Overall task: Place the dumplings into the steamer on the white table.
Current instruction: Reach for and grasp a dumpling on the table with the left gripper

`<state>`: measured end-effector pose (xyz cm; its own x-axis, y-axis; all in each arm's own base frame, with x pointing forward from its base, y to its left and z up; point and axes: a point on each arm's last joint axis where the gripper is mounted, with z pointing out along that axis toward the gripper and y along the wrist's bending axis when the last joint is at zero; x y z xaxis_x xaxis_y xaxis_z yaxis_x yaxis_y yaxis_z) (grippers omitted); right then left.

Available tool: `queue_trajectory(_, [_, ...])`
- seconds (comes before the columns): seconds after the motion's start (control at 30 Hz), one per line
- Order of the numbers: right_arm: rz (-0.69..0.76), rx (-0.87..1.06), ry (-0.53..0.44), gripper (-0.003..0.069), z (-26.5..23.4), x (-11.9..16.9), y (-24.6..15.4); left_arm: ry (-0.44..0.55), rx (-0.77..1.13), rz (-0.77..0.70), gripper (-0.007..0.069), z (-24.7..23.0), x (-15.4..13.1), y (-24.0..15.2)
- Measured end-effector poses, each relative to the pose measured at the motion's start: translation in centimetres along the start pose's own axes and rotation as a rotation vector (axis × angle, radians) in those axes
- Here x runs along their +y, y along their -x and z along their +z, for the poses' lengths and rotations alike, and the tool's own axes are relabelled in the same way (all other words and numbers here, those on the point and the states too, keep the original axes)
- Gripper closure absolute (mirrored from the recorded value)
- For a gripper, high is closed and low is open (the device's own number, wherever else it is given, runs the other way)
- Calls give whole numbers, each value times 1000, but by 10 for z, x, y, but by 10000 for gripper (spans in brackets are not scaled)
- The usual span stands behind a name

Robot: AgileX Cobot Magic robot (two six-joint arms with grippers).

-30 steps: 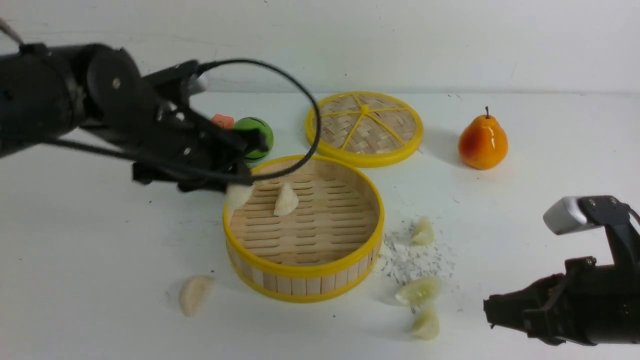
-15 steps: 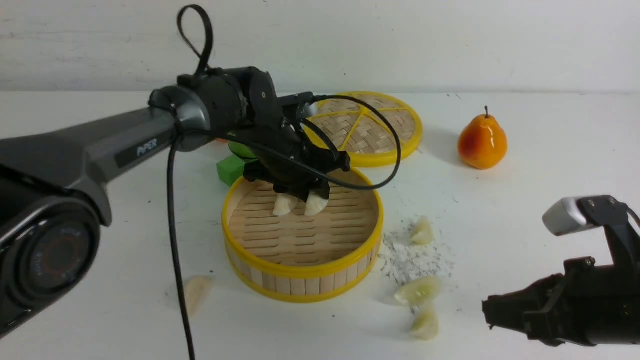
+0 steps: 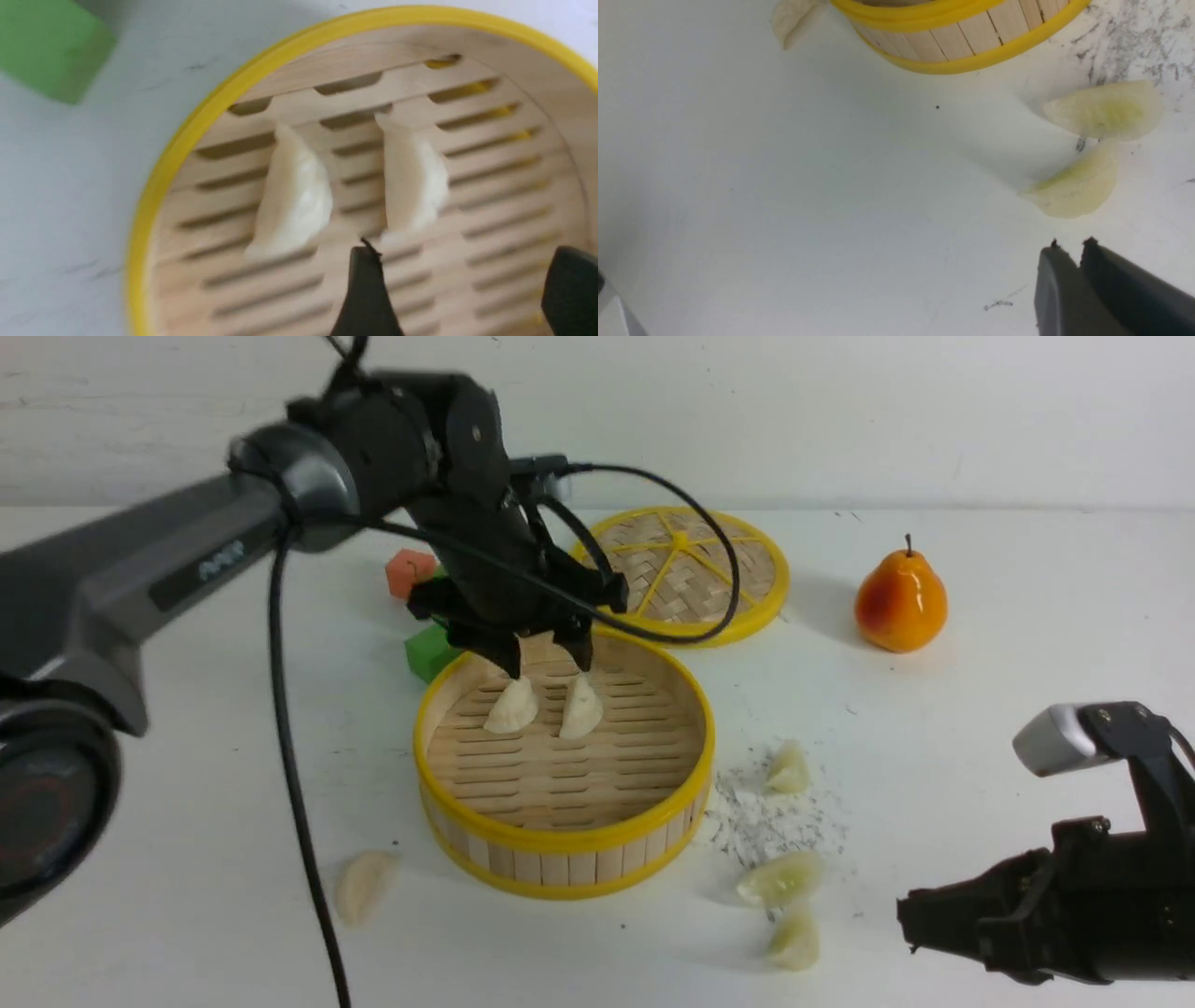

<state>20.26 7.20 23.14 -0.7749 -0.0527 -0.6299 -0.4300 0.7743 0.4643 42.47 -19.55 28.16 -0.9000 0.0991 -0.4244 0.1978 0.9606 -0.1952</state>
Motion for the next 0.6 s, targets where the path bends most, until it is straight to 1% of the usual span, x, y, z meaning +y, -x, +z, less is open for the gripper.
queue_trajectory(0.1, [0, 3, 6, 585, 0, 1, 0, 74, 14, 51, 162, -45, 6, -11])
queue_trajectory(0.17, [0, 4, 7, 583, 0, 1, 0, 118, 51, 59, 169, -58, 16, -29])
queue_trajectory(0.2, [0, 4, 8, 583, 0, 1, 0, 124, 62, 54, 172, -61, 20, -38])
queue_trajectory(0.27, [0, 6, 12, 580, 0, 1, -1, 145, 119, 28, 181, -46, 40, -67])
queue_trajectory(0.3, [0, 6, 12, 580, 0, 1, -1, 146, 118, 25, 181, -46, 42, -69])
queue_trajectory(0.33, [0, 7, 12, 578, 0, 1, -1, 151, 135, -3, 184, -33, 55, -87])
queue_trajectory(0.4, [3, 4, 13, 576, 0, 1, 0, 158, 144, -43, 186, -14, 73, -108])
queue_trajectory(0.5, [15, -4, 19, 575, 0, 2, 0, 159, 152, -67, 189, 9, 90, -130])
queue_trajectory(0.6, [18, -6, 20, 575, 0, 2, 1, 152, 154, -44, 188, 22, 93, -136])
